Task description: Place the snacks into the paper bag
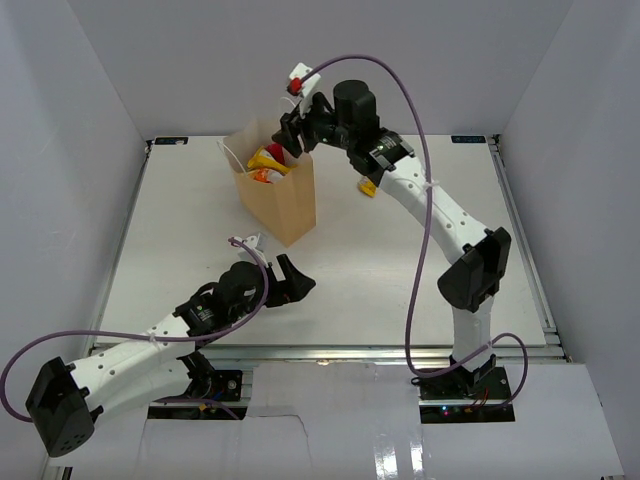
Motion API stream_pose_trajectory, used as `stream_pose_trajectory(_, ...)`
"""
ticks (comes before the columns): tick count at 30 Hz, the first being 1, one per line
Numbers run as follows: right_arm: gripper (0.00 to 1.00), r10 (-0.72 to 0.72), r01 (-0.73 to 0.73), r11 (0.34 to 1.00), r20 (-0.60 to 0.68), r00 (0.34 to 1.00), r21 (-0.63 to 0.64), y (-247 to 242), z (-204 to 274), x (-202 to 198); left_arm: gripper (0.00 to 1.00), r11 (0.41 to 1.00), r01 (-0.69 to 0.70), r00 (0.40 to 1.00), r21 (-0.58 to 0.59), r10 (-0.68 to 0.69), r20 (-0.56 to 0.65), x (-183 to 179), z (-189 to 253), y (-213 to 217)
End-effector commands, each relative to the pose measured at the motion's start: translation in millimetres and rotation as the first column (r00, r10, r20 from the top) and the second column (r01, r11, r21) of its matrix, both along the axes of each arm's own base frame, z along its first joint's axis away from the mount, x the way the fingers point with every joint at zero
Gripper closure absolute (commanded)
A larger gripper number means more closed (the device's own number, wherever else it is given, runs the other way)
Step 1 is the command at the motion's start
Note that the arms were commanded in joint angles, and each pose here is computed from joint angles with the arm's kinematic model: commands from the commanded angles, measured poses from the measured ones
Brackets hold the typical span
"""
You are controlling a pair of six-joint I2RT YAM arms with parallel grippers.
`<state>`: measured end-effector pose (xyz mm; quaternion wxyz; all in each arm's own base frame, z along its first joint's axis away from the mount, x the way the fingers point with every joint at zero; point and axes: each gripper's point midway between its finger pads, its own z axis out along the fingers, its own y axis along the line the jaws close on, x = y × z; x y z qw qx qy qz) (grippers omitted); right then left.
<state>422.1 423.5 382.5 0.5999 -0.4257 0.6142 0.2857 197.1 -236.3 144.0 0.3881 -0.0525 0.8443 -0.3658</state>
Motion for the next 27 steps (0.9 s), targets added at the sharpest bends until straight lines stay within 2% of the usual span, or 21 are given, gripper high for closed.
stream_pose_trajectory(1, 0.40, -0.110, 0.102, 0.985, 0.049, 0.993, 0.142, -59.2, 71.0, 3.2, 0.02, 1.000, 0.015, 1.000, -0.002, -0.015, 0.023, 0.6, 9.0, -1.8)
stream_pose_trajectory(2, 0.40, -0.129, 0.122, 0.981, 0.033, 0.991, 0.153, -73.6, 74.2, 3.2, 0.02, 1.000, 0.013, 1.000, 0.002, -0.013, 0.023, 0.4, 8.1, -0.7)
stream_pose_trajectory(5, 0.41, -0.254, 0.267, 0.955, -0.112, 0.961, 0.130, -120.3, 31.8, 33.6, 0.02, 1.000, -0.001, 0.999, 0.004, 0.001, 0.034, 1.3, 9.3, 3.0)
stream_pose_trajectory(6, 0.40, -0.350, 0.373, 0.923, -0.195, 0.916, 0.098, -144.6, 1.8, 51.3, 0.02, 1.000, -0.008, 0.999, 0.009, 0.008, 0.039, 1.8, 8.5, 5.0)
stream_pose_trajectory(8, 0.35, -0.455, 0.485, 0.873, -0.271, 0.848, 0.054, -167.6, -32.3, 67.3, 0.02, 1.000, -0.011, 0.999, 0.010, 0.011, 0.040, 2.1, 8.6, 5.6)
stream_pose_trajectory(11, 0.20, -0.611, 0.635, 0.770, -0.350, 0.710, -0.055, -201.5, -94.5, 92.3, 0.02, 1.000, -0.015, 0.999, 0.019, 0.015, 0.039, 3.6, 5.7, 5.6)
stream_pose_trajectory(13, 0.16, -0.646, 0.673, 0.733, -0.412, 0.642, -0.102, -213.9, -130.3, 107.7, 0.02, 1.000, -0.010, 0.999, 0.025, 0.009, 0.039, 4.4, 5.1, 4.1)
stream_pose_trajectory(15, 0.16, -0.644, 0.677, 0.725, -0.468, 0.605, -0.124, -216.2, -159.2, 122.5, 0.02, 0.999, -0.002, 1.000, 0.037, 0.001, 0.028, 5.1, 2.2, 1.4)
stream_pose_trajectory(22, 0.18, -0.651, 0.676, 0.713, -0.537, 0.537, -0.188, -208.0, -230.6, 156.4, 0.02, 0.999, 0.022, 0.999, 0.047, -0.020, -0.025, 2.3, -11.2, -5.4)
stream_pose_trajectory(23, 0.18, -0.650, 0.682, 0.709, -0.539, 0.536, -0.178, -207.1, -229.5, 162.0, 0.02, 0.999, 0.020, 0.999, 0.045, -0.019, -0.036, 1.3, -13.9, -5.4)
stream_pose_trajectory(27, 0.21, -0.702, 0.726, 0.657, -0.518, 0.489, -0.204, -214.1, -251.5, 180.0, 0.02, 0.999, 0.014, 0.999, 0.044, -0.011, -0.053, -0.4, -18.7, -4.2)
